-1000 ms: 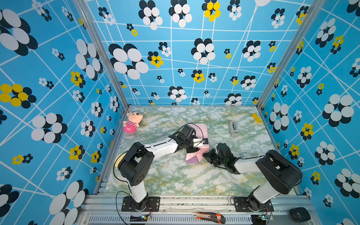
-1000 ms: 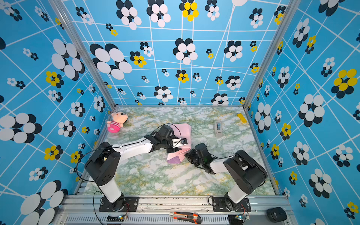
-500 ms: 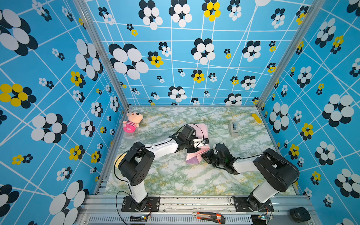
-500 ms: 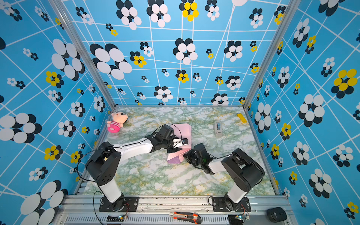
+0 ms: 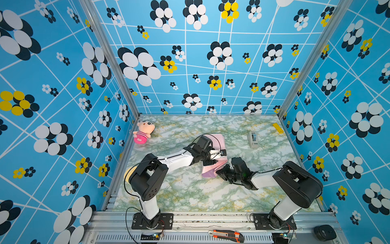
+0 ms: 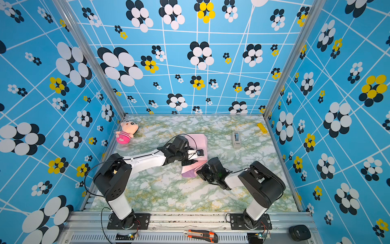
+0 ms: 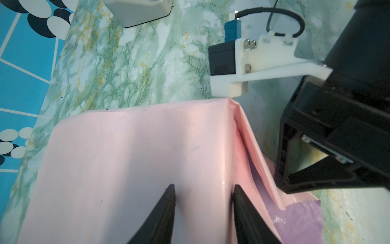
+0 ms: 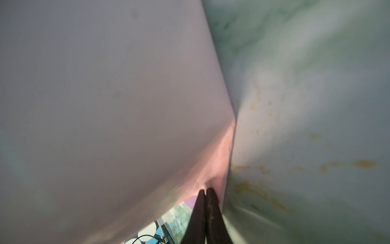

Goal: Wrap a gift box in wrapping paper
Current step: Fold the wrapping paper for the gift box.

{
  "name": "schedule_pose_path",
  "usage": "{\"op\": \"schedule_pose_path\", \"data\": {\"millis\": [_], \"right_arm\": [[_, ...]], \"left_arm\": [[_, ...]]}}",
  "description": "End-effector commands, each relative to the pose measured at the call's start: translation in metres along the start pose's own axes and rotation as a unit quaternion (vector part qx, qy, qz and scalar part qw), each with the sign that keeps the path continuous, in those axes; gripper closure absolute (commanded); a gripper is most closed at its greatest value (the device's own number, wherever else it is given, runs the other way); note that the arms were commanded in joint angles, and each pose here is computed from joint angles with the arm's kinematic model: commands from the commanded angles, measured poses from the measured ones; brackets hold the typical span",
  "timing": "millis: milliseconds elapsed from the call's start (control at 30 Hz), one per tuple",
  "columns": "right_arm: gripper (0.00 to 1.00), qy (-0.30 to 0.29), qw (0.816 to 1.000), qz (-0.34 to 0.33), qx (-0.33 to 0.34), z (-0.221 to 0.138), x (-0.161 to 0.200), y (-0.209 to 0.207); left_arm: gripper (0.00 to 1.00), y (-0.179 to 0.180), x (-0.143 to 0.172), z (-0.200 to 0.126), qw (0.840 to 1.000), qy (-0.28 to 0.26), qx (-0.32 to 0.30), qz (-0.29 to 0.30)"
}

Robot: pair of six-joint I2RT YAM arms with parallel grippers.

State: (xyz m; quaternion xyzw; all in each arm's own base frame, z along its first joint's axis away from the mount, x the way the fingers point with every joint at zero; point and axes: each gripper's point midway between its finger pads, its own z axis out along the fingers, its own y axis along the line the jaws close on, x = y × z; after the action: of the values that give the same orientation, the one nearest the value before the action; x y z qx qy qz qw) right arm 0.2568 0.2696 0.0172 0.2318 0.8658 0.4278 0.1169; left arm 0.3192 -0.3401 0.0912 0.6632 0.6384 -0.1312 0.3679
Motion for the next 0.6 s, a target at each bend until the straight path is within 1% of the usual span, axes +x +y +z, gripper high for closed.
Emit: {"op": "schedule_pose_path", "data": {"millis": [0, 133, 200, 233, 300, 333, 400, 500, 567], "right_arm": [[0.92, 0.042, 0.996, 0.009, 0.08, -0.005, 0.025, -0.046], [0.93, 0.052, 0.995, 0.009, 0.082, -0.007, 0.034, -0.049], [0.92, 0.046, 0.997, 0.004, 0.066, -0.011, 0.032, -0.039], [0.9, 0.038, 0.998, -0.004, 0.059, -0.015, 0.029, -0.031], [0.82, 0.029, 0.998, -0.026, 0.057, -0.024, 0.022, -0.016], [0.77, 0.025, 0.997, -0.033, 0.059, -0.029, 0.016, -0.011], [0.69, 0.011, 0.998, -0.042, 0.049, -0.038, 0.004, 0.002], [0.62, 0.001, 0.998, -0.049, 0.032, -0.05, -0.012, 0.016], [0.56, -0.008, 0.996, -0.076, 0.056, -0.063, -0.021, 0.017]], "left_arm": [[0.54, -0.014, 0.015, 0.009, 0.999, 0.019, 0.022, -0.017], [0.54, -0.014, 0.017, 0.01, 0.999, 0.018, 0.023, -0.019], [0.54, -0.015, 0.016, 0.01, 0.999, 0.017, 0.024, -0.019], [0.54, -0.015, 0.017, 0.01, 0.999, 0.017, 0.025, -0.019], [0.54, -0.015, 0.016, 0.01, 0.999, 0.017, 0.025, -0.019], [0.54, -0.015, 0.016, 0.01, 0.999, 0.017, 0.025, -0.019], [0.54, -0.015, 0.016, 0.01, 0.999, 0.017, 0.024, -0.019], [0.54, -0.014, 0.015, 0.01, 0.999, 0.015, 0.025, -0.02], [0.54, -0.015, 0.014, 0.01, 0.999, 0.014, 0.026, -0.02]]}}
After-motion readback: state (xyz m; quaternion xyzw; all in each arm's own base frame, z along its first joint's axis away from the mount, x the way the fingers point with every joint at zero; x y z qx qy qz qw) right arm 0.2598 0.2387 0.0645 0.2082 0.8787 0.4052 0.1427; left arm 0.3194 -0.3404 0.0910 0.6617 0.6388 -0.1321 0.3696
